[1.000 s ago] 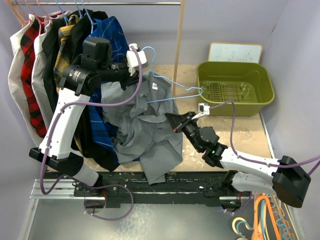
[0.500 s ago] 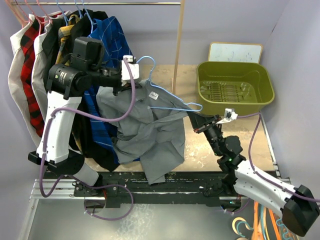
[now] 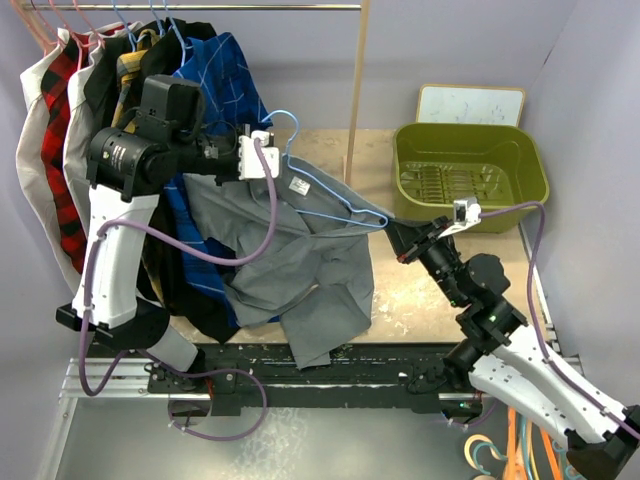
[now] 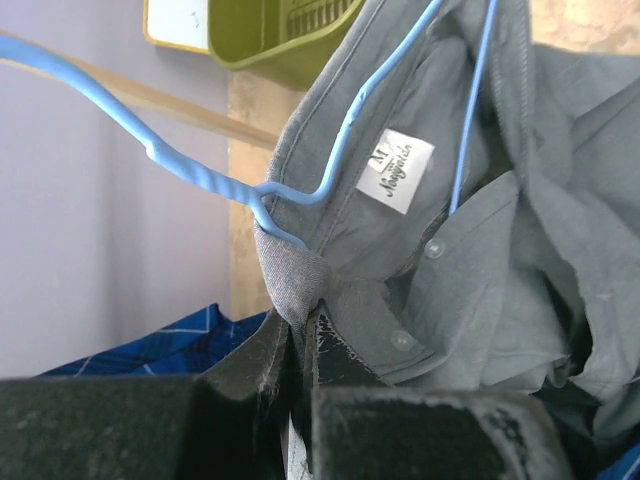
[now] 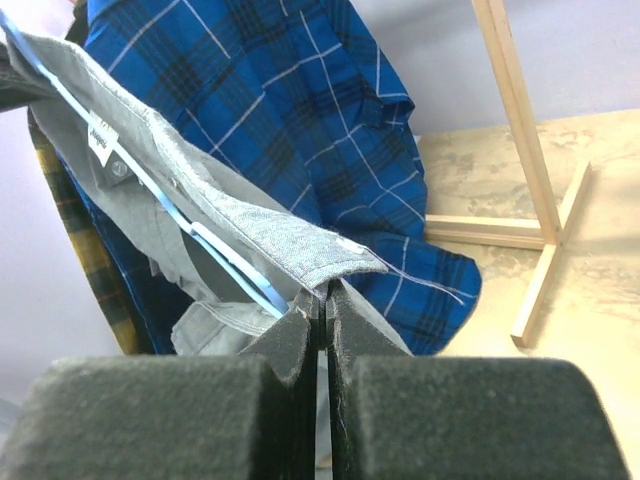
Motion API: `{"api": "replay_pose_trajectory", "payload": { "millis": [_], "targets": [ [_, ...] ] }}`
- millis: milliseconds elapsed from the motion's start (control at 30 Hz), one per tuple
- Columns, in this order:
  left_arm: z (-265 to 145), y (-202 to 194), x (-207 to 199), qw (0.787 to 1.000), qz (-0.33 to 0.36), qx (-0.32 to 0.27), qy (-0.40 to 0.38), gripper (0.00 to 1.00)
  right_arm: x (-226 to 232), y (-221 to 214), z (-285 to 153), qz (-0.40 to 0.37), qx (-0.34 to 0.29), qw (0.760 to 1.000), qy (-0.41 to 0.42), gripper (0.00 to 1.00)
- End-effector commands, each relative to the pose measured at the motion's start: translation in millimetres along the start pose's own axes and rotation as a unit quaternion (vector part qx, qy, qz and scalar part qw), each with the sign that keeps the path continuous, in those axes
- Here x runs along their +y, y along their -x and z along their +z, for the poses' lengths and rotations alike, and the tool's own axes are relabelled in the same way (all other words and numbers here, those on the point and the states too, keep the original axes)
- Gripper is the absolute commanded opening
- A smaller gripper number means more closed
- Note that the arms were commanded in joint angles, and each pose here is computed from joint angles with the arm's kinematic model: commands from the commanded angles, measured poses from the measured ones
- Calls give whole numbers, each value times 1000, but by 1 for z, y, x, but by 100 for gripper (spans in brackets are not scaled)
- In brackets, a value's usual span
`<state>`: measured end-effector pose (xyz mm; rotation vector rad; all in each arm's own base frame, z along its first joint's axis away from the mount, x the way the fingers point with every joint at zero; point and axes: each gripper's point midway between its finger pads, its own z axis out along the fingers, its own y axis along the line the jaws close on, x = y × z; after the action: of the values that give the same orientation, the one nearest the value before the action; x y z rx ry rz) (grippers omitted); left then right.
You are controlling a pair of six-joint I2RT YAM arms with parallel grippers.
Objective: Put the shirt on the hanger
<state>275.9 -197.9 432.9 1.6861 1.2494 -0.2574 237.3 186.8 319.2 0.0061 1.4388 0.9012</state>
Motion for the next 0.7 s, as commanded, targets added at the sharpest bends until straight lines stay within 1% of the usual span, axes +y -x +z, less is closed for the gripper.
{"api": "replay_pose_trajectory", "payload": {
  "millis": [0, 133, 233, 400, 500, 600, 667],
  "targets": [
    [-6, -9, 31, 996, 50, 35, 60, 0, -3, 5, -12, -35, 47, 998, -29, 0],
    [0, -20, 40, 994, 54, 57, 73, 0, -10, 1, -21, -33, 79, 995, -56, 0],
    [6, -32, 43, 992, 63, 81, 75, 0, -14, 7, -26, -30, 97, 991, -88, 0],
    [16, -48, 45, 990, 57, 106, 80, 0, 3, 30, -15, -46, 122, 987, -91, 0],
    [20, -63, 49, 985, 59, 132, 90, 0, 14, 41, -8, -43, 155, 981, -104, 0],
    [24, -74, 48, 983, 53, 148, 92, 0, 34, 42, -2, -34, 189, 979, -74, 0],
    [28, -72, 47, 986, 41, 137, 91, 0, 56, 40, 5, -12, 195, 981, -18, 0]
  ]
}}
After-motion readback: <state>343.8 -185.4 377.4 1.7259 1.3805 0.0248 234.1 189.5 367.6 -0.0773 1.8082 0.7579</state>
